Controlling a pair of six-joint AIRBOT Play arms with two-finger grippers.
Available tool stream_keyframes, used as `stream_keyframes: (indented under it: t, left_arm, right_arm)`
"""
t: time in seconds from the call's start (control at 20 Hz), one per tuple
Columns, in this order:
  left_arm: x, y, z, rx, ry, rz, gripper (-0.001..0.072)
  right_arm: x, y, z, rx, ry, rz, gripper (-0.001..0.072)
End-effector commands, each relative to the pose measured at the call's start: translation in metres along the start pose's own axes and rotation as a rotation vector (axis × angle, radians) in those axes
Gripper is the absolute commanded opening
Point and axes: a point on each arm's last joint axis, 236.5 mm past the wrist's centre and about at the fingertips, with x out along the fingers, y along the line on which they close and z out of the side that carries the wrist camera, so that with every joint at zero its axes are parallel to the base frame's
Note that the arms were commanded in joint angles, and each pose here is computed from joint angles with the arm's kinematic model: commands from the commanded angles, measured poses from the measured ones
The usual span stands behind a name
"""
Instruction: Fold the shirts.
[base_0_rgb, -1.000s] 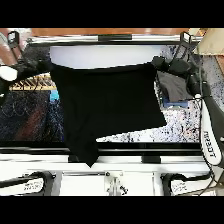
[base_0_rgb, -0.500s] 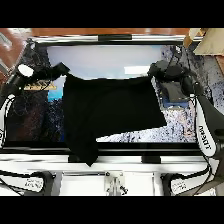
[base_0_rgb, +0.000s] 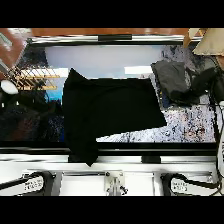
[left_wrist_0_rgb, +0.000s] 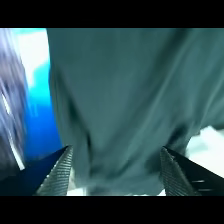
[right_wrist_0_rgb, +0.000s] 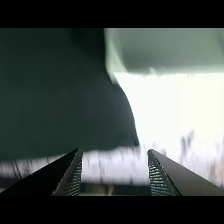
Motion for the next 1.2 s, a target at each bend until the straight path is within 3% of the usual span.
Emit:
stream_keyframes:
  t: [0.0,0.8,0.85,0.9,0.95,1.0,1.05,1.1,1.15]
  left_arm:
    - [0.039,0.024,-0.068,-0.065,0.025,0.007,0.0595]
    - [0.079,0.019,-0.080,-0.090,0.044,-0.048,0.0593]
    - [0.083,0.019,-0.080,-0.086,0.047,-0.043,0.0556]
    - [0.085,0.020,-0.077,-0.090,0.039,-0.041,0.0433]
    - [0.087,0.020,-0.075,-0.103,0.032,-0.043,0.0416]
    - [0.087,0.019,-0.074,-0.106,0.030,-0.047,0.0287]
    - [0.086,0.018,-0.075,-0.105,0.034,-0.050,0.0171]
    - [0.085,0.016,-0.077,-0.091,0.045,-0.055,0.0082]
    - [0.085,0.016,-0.077,-0.090,0.047,-0.056,0.0040]
  right_arm:
    - [0.003,-0.005,-0.045,0.069,0.115,0.068,0.0527]
    - [0.006,0.001,-0.029,0.092,0.050,0.093,0.0527]
    - [0.008,0.000,-0.028,0.113,0.047,0.088,0.0527]
    - [0.011,0.000,-0.028,0.128,0.051,0.090,0.0527]
    - [0.017,-0.001,-0.032,0.131,0.073,0.091,0.0530]
    - [0.025,-0.003,-0.037,0.135,0.099,0.092,0.0634]
    - [0.034,-0.006,-0.044,0.137,0.132,0.086,0.0675]
    - [0.044,-0.010,-0.051,0.140,0.167,0.079,0.0675]
    - [0.053,-0.011,-0.057,0.141,0.200,0.081,0.0675]
